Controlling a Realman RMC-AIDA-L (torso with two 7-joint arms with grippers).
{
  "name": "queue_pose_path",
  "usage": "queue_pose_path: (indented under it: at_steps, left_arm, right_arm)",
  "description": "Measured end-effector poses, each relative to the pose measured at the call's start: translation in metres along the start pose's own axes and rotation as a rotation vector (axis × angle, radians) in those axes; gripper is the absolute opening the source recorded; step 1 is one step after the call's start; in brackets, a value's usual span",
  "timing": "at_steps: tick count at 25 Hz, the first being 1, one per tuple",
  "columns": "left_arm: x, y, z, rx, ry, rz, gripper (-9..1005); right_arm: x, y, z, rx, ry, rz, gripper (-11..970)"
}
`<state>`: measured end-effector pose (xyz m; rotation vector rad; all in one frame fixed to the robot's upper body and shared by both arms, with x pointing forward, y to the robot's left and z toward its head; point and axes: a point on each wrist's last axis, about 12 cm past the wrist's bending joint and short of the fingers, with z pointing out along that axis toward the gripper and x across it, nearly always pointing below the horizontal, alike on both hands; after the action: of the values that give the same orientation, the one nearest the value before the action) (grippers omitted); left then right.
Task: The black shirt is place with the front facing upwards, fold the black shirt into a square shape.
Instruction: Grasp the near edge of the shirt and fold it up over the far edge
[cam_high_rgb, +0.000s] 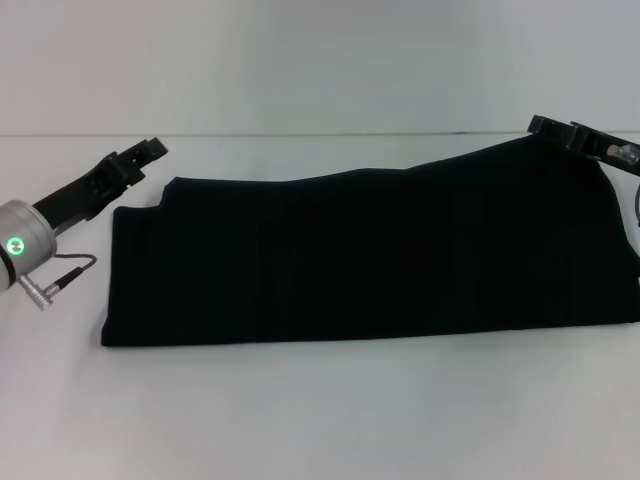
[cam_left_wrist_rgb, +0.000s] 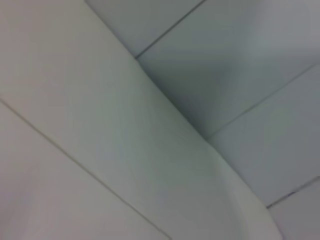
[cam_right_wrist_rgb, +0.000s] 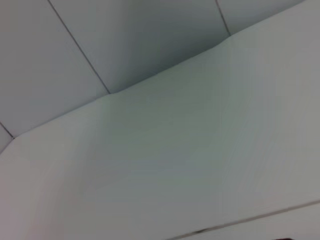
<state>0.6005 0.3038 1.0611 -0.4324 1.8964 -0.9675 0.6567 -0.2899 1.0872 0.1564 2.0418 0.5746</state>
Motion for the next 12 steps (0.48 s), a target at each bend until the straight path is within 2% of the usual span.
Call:
queue_pose_path:
  at_steps: [2,8,12]
  left_arm:
    - [0.0,-0.004,-0.002,0.042,0.011,0.011,574]
    - [0.003,-0.011,-0.007,0.135,0.034,0.029,629]
    - [0.005,-0.012,-0.01,0.16,0.042,0.022,665]
  right_arm:
    - [0.002,-0.002,0.0,0.005,0.005,0.006,720]
    - [0.013,-0.001,0.001,0.006,0.044,0.007,752]
    - [0.019,-0.01,-0.001,0.062,0.044,0.023,770]
